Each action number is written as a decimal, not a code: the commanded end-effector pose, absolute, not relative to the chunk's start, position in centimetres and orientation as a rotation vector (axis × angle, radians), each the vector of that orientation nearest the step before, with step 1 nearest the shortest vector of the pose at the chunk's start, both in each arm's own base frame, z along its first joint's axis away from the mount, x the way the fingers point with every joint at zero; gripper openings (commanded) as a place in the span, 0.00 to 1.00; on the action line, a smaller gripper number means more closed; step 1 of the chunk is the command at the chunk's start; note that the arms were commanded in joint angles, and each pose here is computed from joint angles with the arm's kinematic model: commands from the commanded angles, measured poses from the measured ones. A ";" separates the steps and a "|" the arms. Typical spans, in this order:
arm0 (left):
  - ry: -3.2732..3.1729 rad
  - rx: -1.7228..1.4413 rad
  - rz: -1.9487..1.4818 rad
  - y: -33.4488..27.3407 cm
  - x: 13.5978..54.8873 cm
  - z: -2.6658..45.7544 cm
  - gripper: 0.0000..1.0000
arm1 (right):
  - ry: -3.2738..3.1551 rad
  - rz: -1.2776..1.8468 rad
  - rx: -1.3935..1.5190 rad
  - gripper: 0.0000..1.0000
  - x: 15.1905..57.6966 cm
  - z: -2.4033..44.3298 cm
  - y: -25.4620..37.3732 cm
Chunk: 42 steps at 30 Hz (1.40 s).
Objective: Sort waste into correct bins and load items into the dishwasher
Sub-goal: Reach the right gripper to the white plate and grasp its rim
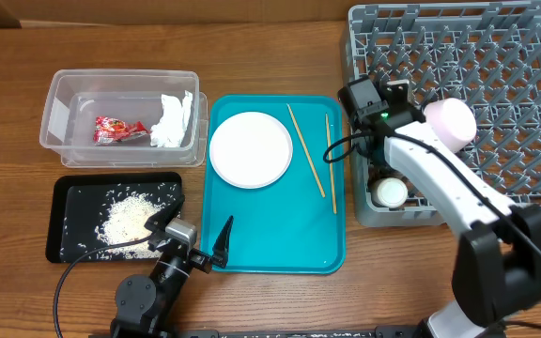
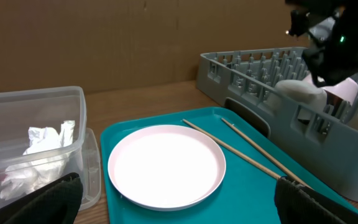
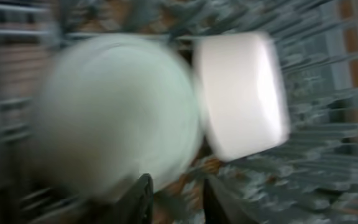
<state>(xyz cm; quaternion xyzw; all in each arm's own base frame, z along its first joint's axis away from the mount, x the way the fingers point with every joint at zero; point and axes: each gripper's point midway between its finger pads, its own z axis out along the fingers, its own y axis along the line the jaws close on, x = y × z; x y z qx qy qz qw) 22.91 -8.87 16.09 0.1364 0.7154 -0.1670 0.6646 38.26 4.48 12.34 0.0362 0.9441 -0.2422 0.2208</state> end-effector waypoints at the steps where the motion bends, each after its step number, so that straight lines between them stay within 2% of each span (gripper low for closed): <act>1: 1.607 0.323 -0.370 -8.9 22.9 16.1 1.00 | 2.707 -0.042 0.053 0.32 37.2 15.1 12.2; 7: 1.607 0.323 -0.370 -8.9 22.9 16.1 1.00 | 2.825 0.540 -0.130 0.34 33.1 15.6 20.4; 10: 1.607 0.323 -0.370 -8.9 22.9 16.1 1.00 | 2.810 0.662 -0.212 0.39 32.2 15.6 23.1; 14: 1.607 0.323 -0.370 -8.9 22.9 16.1 1.00 | 2.805 0.650 -0.195 0.44 32.3 13.4 25.7; 20: 1.606 0.323 -0.370 -8.9 22.9 16.1 1.00 | 2.822 0.426 0.149 0.44 34.9 7.5 25.8; 28: 1.606 0.323 -0.370 -8.9 22.9 16.1 1.00 | 2.911 0.367 0.307 0.43 35.3 0.7 26.2; 30: 1.607 0.323 -0.370 -8.9 22.9 16.1 1.00 | 2.926 0.349 0.306 0.36 35.2 -0.1 26.0; 33: 1.607 0.323 -0.370 -8.9 22.9 16.1 1.00 | 2.935 0.337 0.256 0.04 35.0 -0.1 25.9; 37: 1.607 0.323 -0.370 -8.9 22.9 16.1 1.00 | 2.901 0.325 0.243 0.04 35.3 2.2 25.0; 42: 1.607 0.323 -0.370 -8.9 22.9 16.1 1.00 | 2.687 0.274 0.228 0.04 37.3 10.4 21.9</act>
